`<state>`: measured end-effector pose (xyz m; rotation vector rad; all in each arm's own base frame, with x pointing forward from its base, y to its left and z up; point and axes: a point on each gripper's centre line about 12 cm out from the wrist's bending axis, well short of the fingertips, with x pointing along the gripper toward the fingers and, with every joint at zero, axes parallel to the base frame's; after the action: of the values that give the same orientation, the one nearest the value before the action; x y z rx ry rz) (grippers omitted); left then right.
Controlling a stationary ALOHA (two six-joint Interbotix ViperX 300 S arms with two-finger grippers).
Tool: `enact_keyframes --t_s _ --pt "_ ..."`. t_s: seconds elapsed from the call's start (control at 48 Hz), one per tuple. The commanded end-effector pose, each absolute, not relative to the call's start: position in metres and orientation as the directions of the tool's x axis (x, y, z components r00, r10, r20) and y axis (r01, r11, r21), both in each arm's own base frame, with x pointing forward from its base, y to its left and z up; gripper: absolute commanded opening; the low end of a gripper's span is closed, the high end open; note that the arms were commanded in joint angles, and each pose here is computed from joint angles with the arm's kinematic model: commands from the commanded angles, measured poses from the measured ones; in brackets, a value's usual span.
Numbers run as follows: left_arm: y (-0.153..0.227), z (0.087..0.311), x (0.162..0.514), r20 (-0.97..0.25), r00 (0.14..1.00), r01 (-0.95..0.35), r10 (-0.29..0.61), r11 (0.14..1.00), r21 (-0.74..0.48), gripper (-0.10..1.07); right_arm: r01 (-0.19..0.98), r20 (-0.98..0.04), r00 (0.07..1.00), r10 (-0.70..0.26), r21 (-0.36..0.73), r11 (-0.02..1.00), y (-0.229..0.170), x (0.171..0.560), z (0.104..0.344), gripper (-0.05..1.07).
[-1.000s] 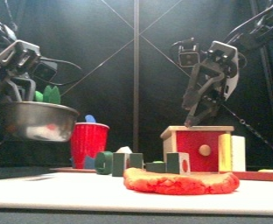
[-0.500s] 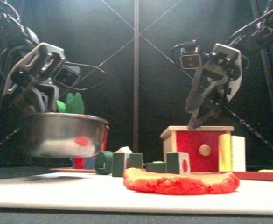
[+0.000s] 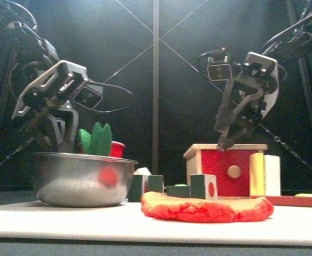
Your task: Move soy sauce bowl onto cutting board
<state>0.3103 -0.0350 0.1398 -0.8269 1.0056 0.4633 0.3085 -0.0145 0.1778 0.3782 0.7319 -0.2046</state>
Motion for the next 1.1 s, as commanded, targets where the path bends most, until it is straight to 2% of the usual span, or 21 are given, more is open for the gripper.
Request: enact_keyframes --t_s 0.0,0.479,0.667,0.896,1.083 --pt "-0.036 0.146 0.319 -0.866 0.500 -0.673 -0.027 0.617 -0.408 0.45 0.298 -0.647 0.761 -0.052 0.277 0.913 -0.015 0.313 0.191 1.03" --pt "-0.033 0.143 0.316 -0.885 0.466 -0.678 -0.005 0.641 -0.360 0.78 0.295 -0.645 0.763 -0.048 0.281 0.913 -0.014 0.314 0.190 1.03" --pt "-0.027 0.156 0.314 -0.868 0.497 -0.647 0.023 0.676 -0.352 0.79 0.293 -0.646 0.762 -0.046 0.280 0.914 -0.013 0.314 0.189 1.03" --pt "-0.016 0.186 0.304 -0.840 0.534 -0.606 0.094 0.735 -0.303 0.79 0.286 -0.639 0.768 -0.044 0.280 0.916 -0.012 0.313 0.192 1.03" --pt "-0.011 0.212 0.303 -0.776 0.619 -0.545 0.125 0.780 -0.309 0.79 0.274 -0.621 0.782 -0.042 0.283 0.919 -0.012 0.315 0.196 1.03"
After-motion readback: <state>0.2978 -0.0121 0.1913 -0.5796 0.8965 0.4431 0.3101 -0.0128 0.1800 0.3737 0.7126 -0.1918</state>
